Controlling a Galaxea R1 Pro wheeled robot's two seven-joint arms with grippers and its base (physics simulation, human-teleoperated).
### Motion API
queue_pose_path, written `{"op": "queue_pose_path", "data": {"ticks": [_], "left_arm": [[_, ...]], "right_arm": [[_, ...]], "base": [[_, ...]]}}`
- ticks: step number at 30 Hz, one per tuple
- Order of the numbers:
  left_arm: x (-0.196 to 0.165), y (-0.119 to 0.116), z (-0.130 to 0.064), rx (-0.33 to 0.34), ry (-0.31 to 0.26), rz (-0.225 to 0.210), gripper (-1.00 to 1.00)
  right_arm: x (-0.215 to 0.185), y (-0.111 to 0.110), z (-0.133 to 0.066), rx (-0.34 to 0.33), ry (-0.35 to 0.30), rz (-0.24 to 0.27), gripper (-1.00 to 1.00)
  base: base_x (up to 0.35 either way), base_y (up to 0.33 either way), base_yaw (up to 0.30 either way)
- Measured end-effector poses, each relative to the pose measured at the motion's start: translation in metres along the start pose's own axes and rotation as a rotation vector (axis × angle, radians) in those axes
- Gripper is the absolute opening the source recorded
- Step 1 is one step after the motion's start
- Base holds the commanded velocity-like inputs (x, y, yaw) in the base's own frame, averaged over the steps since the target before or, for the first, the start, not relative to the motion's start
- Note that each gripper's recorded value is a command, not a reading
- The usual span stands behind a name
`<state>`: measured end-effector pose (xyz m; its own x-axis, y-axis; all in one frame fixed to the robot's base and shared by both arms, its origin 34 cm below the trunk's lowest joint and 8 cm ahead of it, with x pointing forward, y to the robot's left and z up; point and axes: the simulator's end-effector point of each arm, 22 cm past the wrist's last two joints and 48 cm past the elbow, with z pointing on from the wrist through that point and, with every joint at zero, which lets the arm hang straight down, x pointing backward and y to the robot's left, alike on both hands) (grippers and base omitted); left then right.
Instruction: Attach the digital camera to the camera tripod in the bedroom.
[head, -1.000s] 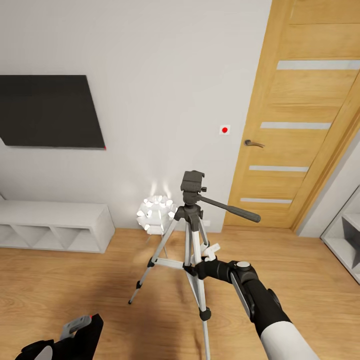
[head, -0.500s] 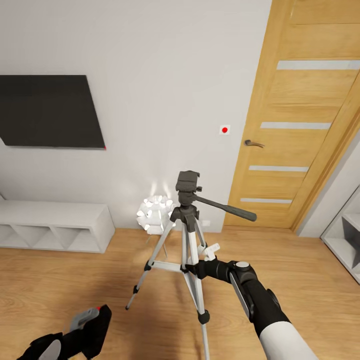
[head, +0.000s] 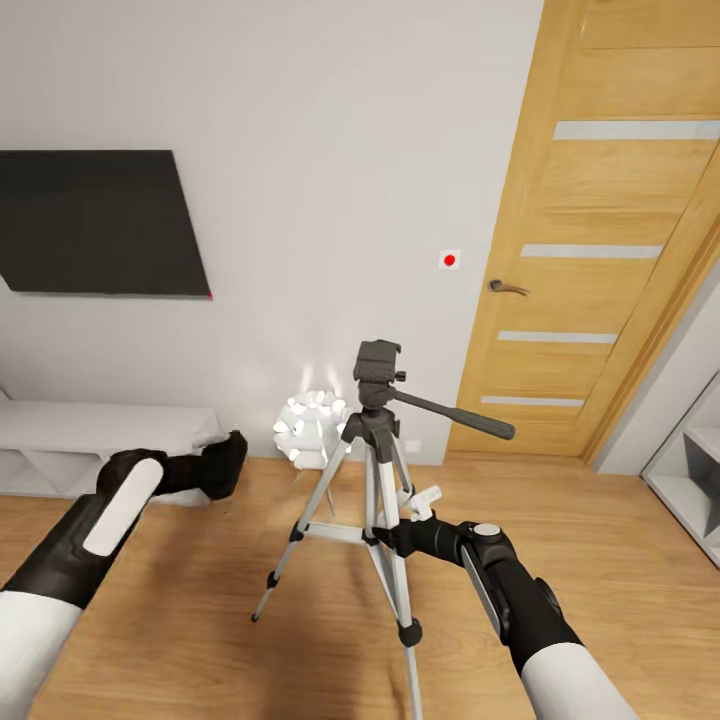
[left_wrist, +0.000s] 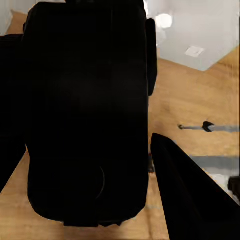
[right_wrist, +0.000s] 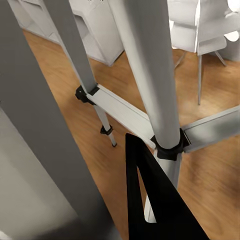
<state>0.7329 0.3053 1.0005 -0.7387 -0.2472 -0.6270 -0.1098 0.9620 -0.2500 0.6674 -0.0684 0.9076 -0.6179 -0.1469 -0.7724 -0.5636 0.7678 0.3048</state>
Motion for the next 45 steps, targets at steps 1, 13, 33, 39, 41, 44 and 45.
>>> {"op": "queue_pose_path", "data": {"ticks": [1,13,33,39,41,44,45], "left_arm": [[-0.065,-0.024,-0.017,0.040,-0.078,-0.001,-1.00],[-0.273,-0.194,-0.111,0.219,-0.253,0.013,-1.00],[-0.337,-0.281,-0.184,0.212,-0.353,0.084,-1.00],[-0.338,-0.268,-0.183,0.145,-0.359,0.073,-1.00],[-0.338,-0.272,-0.186,0.165,-0.367,0.072,-1.00],[-0.338,-0.288,-0.194,0.240,-0.375,0.082,-1.00],[-0.337,-0.300,-0.198,0.305,-0.375,0.091,-1.00]], "right_arm": [[0.000,0.000,0.000,0.001,0.000,0.000,-1.00],[0.000,0.001,0.000,0.000,0.001,-0.003,-1.00],[0.000,0.001,0.001,0.001,0.000,-0.001,-1.00],[-0.001,-0.001,0.001,0.011,-0.003,0.006,-1.00],[-0.001,-0.001,0.001,0.013,-0.004,0.007,-1.00],[-0.001,-0.001,0.001,0.014,-0.004,0.008,-1.00],[-0.001,-0.002,0.001,0.014,-0.004,0.009,-1.00]], "base": [[0.000,0.000,0.000],[0.000,0.000,0.000],[0.000,0.000,0.000],[0.000,0.000,0.000],[0.000,0.000,0.000],[0.000,0.000,0.000],[0.000,0.000,0.000]]}}
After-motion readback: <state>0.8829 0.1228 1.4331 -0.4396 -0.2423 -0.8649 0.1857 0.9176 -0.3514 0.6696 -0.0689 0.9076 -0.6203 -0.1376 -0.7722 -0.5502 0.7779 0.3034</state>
